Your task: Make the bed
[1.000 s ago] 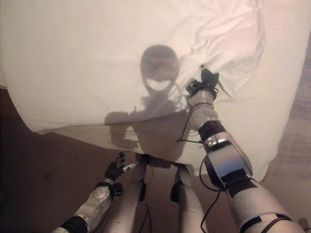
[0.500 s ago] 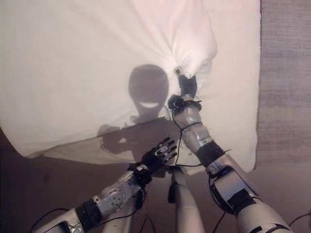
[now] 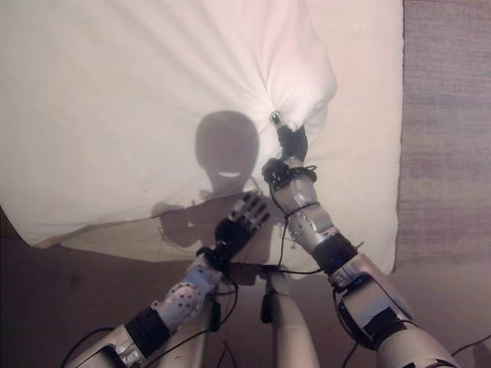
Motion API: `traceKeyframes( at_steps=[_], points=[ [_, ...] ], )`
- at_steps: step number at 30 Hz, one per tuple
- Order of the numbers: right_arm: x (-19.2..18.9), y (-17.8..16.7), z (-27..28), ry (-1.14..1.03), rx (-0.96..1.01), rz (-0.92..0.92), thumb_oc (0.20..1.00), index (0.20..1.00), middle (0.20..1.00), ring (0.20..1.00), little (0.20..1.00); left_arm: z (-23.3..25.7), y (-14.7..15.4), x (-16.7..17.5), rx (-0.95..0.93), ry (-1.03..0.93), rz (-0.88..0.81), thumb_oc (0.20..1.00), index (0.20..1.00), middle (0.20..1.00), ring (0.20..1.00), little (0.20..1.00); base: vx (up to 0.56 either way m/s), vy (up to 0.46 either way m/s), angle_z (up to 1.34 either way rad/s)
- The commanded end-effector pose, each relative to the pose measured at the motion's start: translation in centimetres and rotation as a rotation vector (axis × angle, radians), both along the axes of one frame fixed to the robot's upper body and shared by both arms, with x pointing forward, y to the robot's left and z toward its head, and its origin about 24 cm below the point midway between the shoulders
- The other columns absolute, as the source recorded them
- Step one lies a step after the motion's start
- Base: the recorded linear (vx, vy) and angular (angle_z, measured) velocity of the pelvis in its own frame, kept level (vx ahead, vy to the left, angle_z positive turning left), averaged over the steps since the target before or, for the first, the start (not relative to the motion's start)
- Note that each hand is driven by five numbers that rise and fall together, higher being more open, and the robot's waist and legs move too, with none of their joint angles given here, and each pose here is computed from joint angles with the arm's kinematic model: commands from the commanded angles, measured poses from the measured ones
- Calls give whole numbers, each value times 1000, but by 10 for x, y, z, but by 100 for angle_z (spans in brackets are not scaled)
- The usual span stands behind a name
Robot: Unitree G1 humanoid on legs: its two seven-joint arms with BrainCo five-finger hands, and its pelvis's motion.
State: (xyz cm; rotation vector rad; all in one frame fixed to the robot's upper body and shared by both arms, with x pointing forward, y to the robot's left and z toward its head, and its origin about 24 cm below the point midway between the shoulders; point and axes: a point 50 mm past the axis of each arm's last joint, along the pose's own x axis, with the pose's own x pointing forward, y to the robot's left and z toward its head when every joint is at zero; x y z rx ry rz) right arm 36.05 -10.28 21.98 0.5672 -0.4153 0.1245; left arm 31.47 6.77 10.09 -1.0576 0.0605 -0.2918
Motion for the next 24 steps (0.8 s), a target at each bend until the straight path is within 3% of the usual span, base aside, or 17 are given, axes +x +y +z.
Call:
traceKeyframes(
  at_steps=[1, 12, 24],
  points=[
    [-21, -12, 31, -204, 68, 11, 200, 200, 200, 200, 200, 19, 6, -5, -104, -77, 82, 1000, 1000, 1000, 1000, 1000, -10, -30, 5],
    [-23, -23, 3, -115, 177, -55, 200, 200, 200, 200, 200, 28, 38, 8, -314, -37, 325, 1000, 1000, 1000, 1000, 1000, -1, -34, 7],
    [-30, -36, -29, -25, 302, -120, 200, 200, 200, 200, 200, 26, 78, 20, -268, 13, 573, 1000, 1000, 1000, 1000, 1000, -1, -4, 1]
  ],
)
